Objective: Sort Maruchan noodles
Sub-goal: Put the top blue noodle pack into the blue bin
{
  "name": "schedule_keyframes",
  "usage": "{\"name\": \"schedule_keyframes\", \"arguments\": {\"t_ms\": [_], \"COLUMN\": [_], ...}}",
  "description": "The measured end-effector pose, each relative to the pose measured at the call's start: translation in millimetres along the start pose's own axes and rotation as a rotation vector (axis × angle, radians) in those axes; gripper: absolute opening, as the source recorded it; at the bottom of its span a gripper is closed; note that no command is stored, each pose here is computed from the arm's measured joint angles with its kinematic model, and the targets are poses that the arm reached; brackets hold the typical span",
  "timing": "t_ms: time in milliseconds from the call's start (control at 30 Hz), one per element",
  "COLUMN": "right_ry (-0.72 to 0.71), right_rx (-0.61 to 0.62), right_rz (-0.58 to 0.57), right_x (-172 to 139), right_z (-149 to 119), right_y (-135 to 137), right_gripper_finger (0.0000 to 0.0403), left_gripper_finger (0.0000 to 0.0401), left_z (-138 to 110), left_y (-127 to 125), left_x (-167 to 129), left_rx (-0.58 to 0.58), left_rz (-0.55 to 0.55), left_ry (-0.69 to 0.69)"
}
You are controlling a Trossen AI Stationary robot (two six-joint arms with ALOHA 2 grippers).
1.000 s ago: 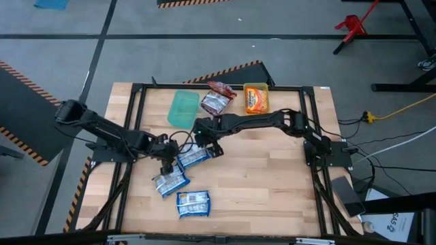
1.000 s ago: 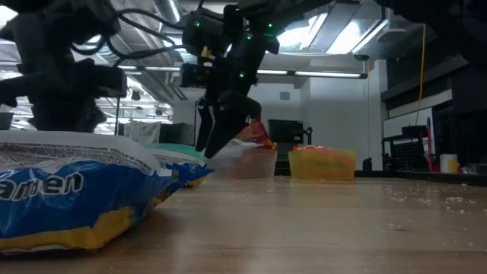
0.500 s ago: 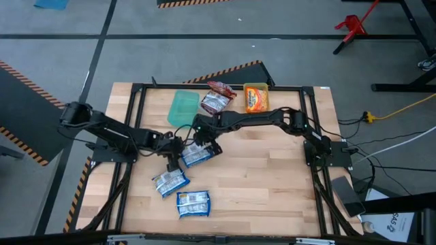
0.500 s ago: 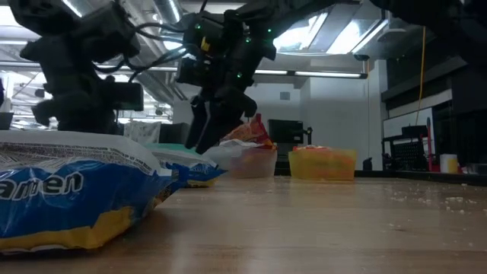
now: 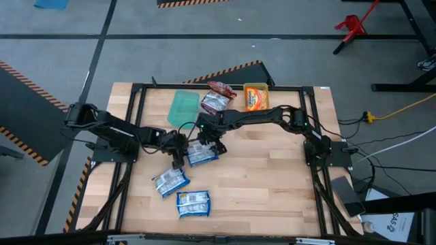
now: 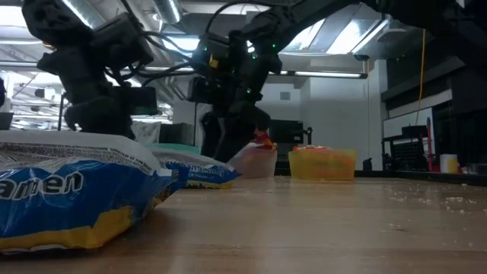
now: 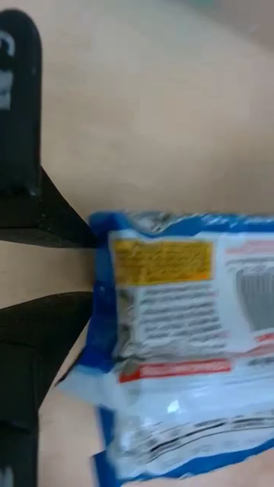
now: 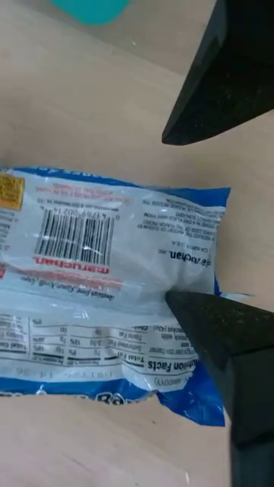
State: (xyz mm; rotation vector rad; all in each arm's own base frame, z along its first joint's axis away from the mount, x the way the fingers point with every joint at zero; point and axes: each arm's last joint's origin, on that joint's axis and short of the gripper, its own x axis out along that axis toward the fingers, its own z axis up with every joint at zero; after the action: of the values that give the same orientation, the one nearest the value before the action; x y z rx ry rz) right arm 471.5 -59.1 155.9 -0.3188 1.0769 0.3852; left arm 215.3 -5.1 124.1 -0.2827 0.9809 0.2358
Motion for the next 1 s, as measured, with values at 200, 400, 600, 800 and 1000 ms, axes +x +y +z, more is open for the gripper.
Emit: {"name": "schedule_keyframes", "arguments": {"t_ms": [200,400,600,800,1000], "right_ry": [-0.001,0.013,0.064,0.037,0.006], "right_rx": [0.007,0.025,0.078,0.148,0.150], "right_rz": [0.040,0.084,0.123,0.187,0.216], "right_x": [1.1,1.1,-1.0,8.4,16.0], "right_z": [-3.4,-6.1,-16.1,-21.4,-21.8], "right_y": [1.4,3.9,0.9,-2.8,-3.8], "right_gripper_finger": [0.0317,0.0317,0.0317,0.0317,0.0297], "left_gripper_finger": [0.0096,0.0096,0.0096,0.0096,0.0096], "left_z": [6.5,10.4,12.3,16.9,20.7], "left_y": [4.1,9.6,13.5,12.4,11.5], "left_x": [0.5,0.6,0.6,0.0,-0.6], "left_rx": [-0.005,-0.011,-0.017,-0.022,-0.027], "left_rz": [0.005,0.016,0.062,0.060,0.060], "left_ry": [-0.051,-0.074,-0.095,-0.145,-0.189]}}
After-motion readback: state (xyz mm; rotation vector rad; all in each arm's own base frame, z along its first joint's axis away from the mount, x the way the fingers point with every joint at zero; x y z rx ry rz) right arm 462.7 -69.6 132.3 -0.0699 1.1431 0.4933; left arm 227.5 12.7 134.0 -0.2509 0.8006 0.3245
